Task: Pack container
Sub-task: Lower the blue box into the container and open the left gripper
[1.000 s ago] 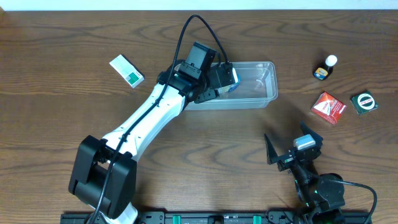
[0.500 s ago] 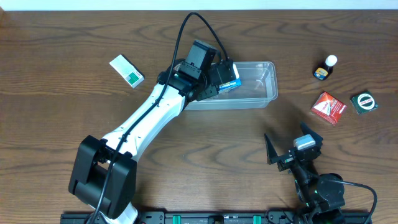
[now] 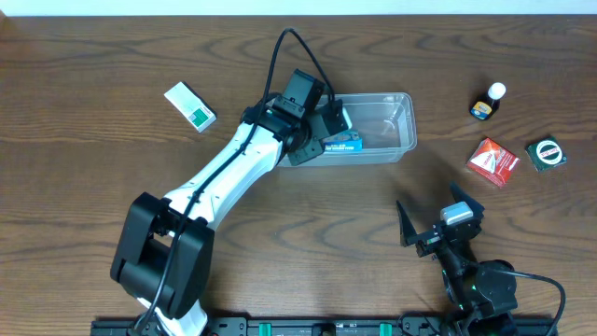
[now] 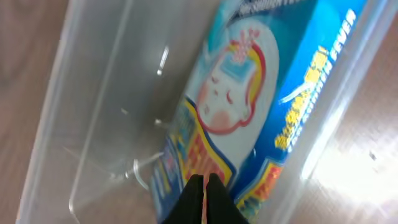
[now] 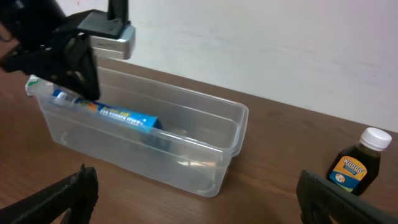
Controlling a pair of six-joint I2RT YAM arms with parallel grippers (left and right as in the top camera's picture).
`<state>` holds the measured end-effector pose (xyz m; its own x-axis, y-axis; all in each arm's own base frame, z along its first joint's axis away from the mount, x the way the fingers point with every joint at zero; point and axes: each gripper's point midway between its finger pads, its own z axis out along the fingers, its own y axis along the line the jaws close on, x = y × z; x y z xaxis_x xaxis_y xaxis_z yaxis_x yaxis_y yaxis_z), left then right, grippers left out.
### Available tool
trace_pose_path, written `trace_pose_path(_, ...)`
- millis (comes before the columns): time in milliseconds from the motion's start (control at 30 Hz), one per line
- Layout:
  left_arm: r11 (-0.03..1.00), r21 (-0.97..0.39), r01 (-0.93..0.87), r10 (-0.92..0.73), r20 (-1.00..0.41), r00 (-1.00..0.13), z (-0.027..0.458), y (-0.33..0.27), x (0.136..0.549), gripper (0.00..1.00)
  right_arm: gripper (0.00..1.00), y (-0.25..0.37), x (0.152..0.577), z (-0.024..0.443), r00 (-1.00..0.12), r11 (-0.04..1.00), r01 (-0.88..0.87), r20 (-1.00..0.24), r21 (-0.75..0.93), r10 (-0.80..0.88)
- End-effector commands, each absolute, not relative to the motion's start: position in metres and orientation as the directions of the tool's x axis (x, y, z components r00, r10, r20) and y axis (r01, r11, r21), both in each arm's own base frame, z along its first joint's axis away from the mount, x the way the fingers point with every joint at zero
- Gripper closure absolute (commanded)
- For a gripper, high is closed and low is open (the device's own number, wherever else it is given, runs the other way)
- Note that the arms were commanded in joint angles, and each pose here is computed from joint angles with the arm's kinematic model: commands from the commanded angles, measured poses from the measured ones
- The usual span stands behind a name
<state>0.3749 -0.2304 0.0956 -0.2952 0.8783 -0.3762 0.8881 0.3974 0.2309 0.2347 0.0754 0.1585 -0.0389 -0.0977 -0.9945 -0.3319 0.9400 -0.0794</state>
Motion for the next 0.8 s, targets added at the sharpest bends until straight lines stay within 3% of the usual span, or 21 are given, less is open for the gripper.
trace_pose_path(0,0.442,0.246,0.863,0.839,-0.453,-0.3,0.14,-0.232,0.371,0.94,0.01,0.074,0.235,0.158,-0.036,0.941,-0.328,-0.994,-0.088,-0.106)
trace_pose_path(200,0.457,0.301,0.837,0.812,-0.526,-0.254,0.187,-0.229,0.365,0.94,0.01,0.074,0.235,0.158,-0.036,0.94,-0.328,-0.994,-0.088,-0.106)
trace_pose_path(467,0.493,0.243,0.835,0.746,-0.612,-0.262,0.194,-0.247,0.371,0.94,0.01,0.074,0.235,0.158,-0.036,0.94,-0.328,-0.994,-0.088,-0.106)
trace_pose_path(767,0.662,0.055,0.748,0.627,-0.588,-0.511,0.156,-0.249,0.375,0.94,0.01,0.074,0.235,0.158,-0.036,0.94,-0.328,-0.994,-0.088,-0.106)
